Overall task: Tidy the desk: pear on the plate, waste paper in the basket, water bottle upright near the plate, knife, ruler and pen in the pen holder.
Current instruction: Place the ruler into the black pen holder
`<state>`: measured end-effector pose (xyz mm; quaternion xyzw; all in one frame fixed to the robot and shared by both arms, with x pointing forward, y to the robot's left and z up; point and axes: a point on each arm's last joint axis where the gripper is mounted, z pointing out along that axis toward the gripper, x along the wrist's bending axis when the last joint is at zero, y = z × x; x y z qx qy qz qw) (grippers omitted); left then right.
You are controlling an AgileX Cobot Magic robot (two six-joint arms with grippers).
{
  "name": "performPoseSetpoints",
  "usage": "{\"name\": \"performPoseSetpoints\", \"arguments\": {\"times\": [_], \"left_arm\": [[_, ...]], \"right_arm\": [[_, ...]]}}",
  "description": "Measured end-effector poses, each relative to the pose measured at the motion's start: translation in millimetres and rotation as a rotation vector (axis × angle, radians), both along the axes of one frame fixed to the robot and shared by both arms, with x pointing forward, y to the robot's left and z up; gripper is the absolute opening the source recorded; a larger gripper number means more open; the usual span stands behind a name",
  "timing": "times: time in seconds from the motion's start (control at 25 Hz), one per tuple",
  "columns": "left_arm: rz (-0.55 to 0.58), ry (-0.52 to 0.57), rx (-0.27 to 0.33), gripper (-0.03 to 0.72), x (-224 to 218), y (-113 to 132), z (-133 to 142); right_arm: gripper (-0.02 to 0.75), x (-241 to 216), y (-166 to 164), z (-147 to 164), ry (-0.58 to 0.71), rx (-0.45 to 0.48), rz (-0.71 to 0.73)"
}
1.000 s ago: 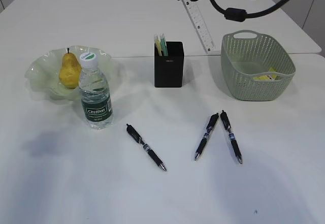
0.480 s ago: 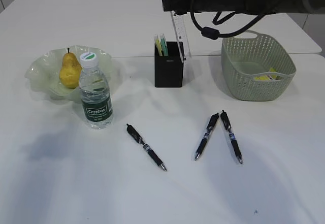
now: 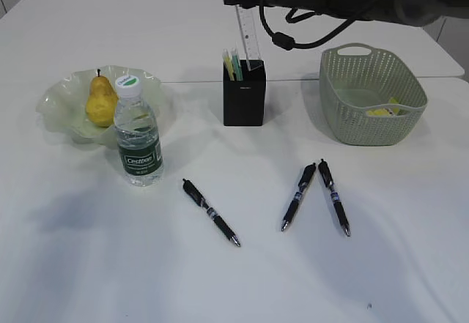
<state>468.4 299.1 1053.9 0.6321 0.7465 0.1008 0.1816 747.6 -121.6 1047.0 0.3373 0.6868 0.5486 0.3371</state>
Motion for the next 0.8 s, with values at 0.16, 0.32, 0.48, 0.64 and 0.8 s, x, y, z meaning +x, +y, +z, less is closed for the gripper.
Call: {"name": "performPoseSetpoints", "arguments": {"times": [0.16, 0.32, 0.48, 0.64, 0.8], "left_arm": [[0.0, 0.002, -0.001, 0.466, -0.2, -0.1, -0.1], [0.0, 0.002, -0.001, 0.466, -0.2, -0.1, -0.1], [0.0, 0.002, -0.001, 0.466, -0.2, -0.1, -0.1], [-0.001, 0.008, -0.001, 0.466, -0.6, -0.1, -0.3], [-0.001, 0.007, -0.001, 0.466, -0.6, -0.1, -0.3]], "right_arm": [[0.278, 12.5, 3.9, -2.2, -0.029, 0.011, 0.001], [0.278, 21.6, 6.8, -13.4, -0.03, 0.012, 0.003], [0.279, 28.5, 9.4, -36.6, 0.001, 0.004, 0.008], [0.281, 31.8, 10.6, -55.6, 0.033, -0.005, 0.01], [0.296, 32.6, 11.2, -58.8, 0.036, -0.003, 0.014]]}}
